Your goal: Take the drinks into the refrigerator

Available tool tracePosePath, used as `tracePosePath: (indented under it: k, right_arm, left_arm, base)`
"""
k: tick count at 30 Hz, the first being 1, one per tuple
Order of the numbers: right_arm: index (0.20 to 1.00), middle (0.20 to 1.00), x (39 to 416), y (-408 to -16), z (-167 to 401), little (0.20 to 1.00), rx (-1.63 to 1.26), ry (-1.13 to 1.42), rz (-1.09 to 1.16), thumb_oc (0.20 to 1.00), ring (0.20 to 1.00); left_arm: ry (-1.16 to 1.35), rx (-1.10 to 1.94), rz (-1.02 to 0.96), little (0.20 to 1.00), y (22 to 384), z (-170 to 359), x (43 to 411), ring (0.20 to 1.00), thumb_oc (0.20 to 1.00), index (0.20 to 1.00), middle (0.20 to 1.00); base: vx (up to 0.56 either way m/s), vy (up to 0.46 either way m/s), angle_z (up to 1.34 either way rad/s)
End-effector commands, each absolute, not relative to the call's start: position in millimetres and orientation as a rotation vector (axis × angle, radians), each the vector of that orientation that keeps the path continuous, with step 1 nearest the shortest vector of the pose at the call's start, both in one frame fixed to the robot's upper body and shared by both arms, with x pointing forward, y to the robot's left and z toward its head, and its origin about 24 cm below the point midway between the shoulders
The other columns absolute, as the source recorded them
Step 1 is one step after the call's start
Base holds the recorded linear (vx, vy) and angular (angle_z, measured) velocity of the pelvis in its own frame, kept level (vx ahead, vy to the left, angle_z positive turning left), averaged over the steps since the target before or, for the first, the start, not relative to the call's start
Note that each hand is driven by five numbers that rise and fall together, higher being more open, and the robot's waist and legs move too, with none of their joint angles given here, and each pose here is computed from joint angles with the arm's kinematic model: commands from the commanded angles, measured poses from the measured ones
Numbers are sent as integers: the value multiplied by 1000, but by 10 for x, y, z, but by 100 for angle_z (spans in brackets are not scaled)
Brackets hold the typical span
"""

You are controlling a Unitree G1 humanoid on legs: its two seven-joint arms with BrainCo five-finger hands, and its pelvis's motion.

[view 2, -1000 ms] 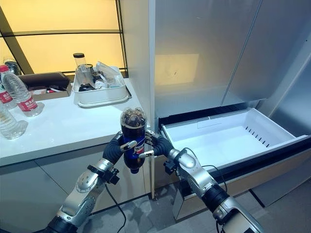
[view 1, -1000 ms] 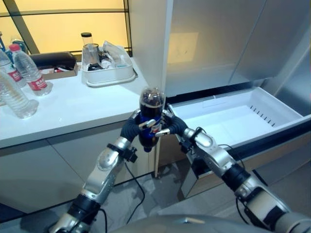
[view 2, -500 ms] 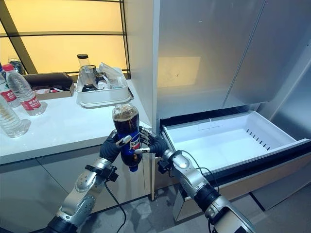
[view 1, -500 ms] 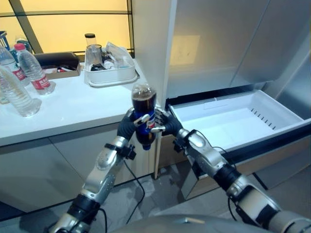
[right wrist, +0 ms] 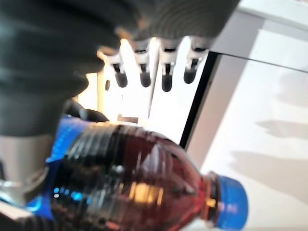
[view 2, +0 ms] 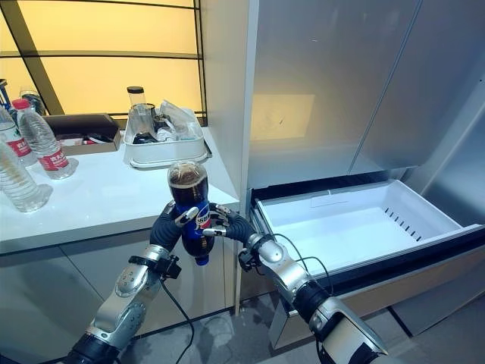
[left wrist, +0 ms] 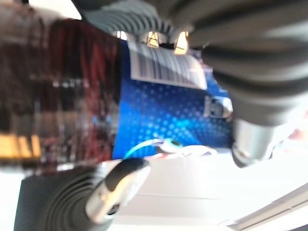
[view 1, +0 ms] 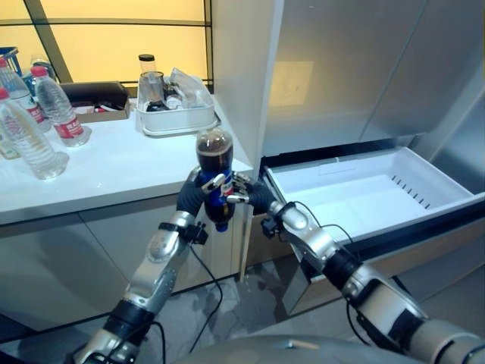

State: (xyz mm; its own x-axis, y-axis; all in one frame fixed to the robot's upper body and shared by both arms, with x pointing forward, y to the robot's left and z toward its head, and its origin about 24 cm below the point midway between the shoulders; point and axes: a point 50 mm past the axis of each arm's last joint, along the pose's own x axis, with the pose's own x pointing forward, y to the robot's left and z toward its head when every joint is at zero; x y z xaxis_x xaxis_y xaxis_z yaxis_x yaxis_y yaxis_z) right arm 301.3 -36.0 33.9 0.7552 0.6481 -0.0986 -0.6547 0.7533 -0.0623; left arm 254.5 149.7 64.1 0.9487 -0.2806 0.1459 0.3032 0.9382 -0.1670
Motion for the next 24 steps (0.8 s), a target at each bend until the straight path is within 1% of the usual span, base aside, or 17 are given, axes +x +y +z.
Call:
tracePosePath:
  k: [1,4,5,8,9,10,12,15,24]
  right_arm:
    - [1000,1000,3150,-75,840,1000,-94,-99,792,1000,1000]
    - [1000,1000,3134,-283,930,1000,-63,-150,770,1000,1000]
    - [1000,1000,3132,-286,928,1000,-63,-149,769,1000,1000]
    - [1000,1000,3126,-583,1037,1000,-42,-206,718,1000,1000]
    - [1000,1000,3125,-587,1036,1000,-42,-206,718,1000,1000]
    - [1000,1000,3125,-697,1080,1000,-39,-228,693,1000,1000]
    - [1000,1000,3128,-777,1090,1000,-34,-234,671,1000,1000]
    - [1000,1000,3151,-853,1069,1000,-38,-227,634,1000,1000]
    - [1000,1000,3149,-829,1100,1000,-8,-227,669,1000,1000]
  left_arm:
    - [-555,-216,-623,200,880,1548,2594,200,200,200,200]
    - [-552,-194,-566,200,1018,1513,2600,200,200,200,200]
    - [-551,-194,-566,200,1017,1511,2599,200,200,200,200]
    - [-542,-180,-519,200,1147,1466,2588,200,200,200,200]
    - [-542,-180,-519,200,1146,1465,2587,200,200,200,200]
    - [-538,-175,-501,200,1188,1444,2587,200,200,200,200]
    - [-532,-172,-490,200,1214,1427,2582,200,200,200,200]
    - [-537,-182,-481,200,1224,1433,2587,200,200,200,200]
    - [-549,-167,-492,200,1214,1451,2582,200,200,200,200]
  base:
    - [0,0,0]
    - [-3,8,5]
    - [0,7,6]
    - [-1,3,1]
    - [0,0,0]
    - [0,0,0]
    - [0,0,0]
    - [0,0,0]
    - [0,0,0]
